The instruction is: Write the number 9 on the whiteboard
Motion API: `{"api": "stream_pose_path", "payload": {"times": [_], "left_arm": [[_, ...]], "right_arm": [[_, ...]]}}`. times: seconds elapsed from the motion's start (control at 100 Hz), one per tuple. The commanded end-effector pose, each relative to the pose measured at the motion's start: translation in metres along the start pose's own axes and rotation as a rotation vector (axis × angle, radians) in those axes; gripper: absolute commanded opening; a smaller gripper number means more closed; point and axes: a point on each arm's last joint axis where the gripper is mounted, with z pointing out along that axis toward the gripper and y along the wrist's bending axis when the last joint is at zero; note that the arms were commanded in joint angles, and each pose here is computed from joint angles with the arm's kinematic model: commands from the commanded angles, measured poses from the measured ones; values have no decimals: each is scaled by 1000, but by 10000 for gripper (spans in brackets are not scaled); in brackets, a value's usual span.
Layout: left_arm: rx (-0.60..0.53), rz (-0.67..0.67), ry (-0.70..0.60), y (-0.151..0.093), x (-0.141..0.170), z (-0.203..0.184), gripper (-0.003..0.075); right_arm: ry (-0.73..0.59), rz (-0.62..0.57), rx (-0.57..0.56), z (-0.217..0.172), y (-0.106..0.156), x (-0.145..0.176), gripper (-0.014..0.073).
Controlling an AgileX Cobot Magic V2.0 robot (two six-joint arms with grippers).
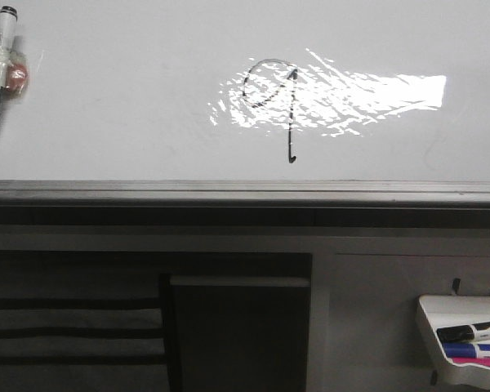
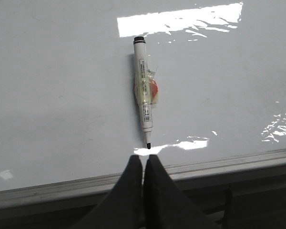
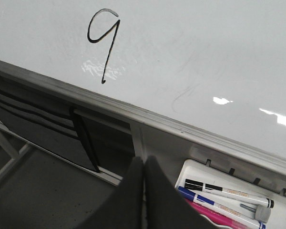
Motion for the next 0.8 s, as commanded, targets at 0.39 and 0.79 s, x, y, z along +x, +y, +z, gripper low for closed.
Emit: {"api": "stream_pose_path", "payload": {"times": [0.39, 0.79], "left_arm": [[-131, -3, -278, 7, 63, -30, -20], [-151, -5, -296, 8, 81, -27, -20]], "right_arm": [[-87, -7, 7, -3, 0, -13, -72], [-84, -7, 7, -3, 0, -13, -72]]}}
